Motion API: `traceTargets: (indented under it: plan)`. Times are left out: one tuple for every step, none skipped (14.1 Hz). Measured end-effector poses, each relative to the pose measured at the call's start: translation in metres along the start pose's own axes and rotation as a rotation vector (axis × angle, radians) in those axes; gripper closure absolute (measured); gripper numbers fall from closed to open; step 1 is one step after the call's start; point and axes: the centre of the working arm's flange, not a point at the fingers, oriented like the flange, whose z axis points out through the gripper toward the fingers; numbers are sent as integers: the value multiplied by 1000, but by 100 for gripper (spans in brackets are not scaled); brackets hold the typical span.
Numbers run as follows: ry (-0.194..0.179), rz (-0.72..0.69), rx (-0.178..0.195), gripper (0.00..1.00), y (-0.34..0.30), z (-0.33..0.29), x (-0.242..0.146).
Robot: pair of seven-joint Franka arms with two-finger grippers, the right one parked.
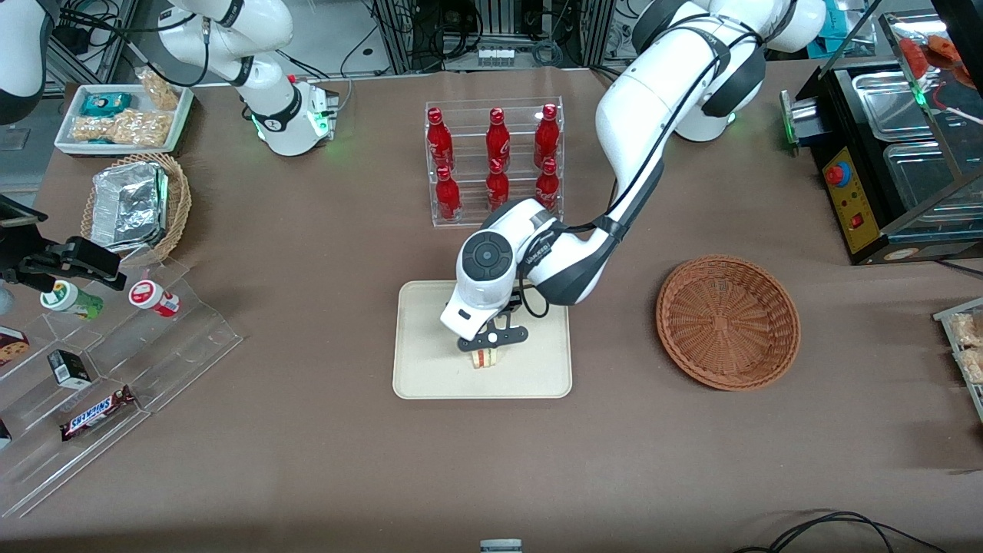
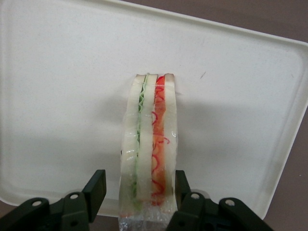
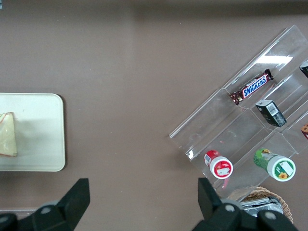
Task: Place sandwich from basket to tray
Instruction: 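Lift the sandwich and carry it over the cream tray, lower it, then open the left gripper and raise it away from the tray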
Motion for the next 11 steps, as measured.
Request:
traceTargets:
  plan:
    - [-3,-3,7,30,-1,-2,0]
    - [-8,-11,17,20,-1,-9,-1]
    - [-14,-22,34,12,-3,-22,-2]
    - [-23,-33,61,1,-7,-45,-4]
    - [-31,-52,91,0,-18,-75,-3]
    - [-49,-83,116,0,-37,-112,3]
    - [-79,-120,128,0,-61,-149,11]
    - [-111,-152,143,0,-90,-184,19]
    - [-138,-172,168,0,-119,-212,24]
    - [-164,-177,194,0,-148,-234,28]
    - [-188,-177,215,0,-175,-252,31]
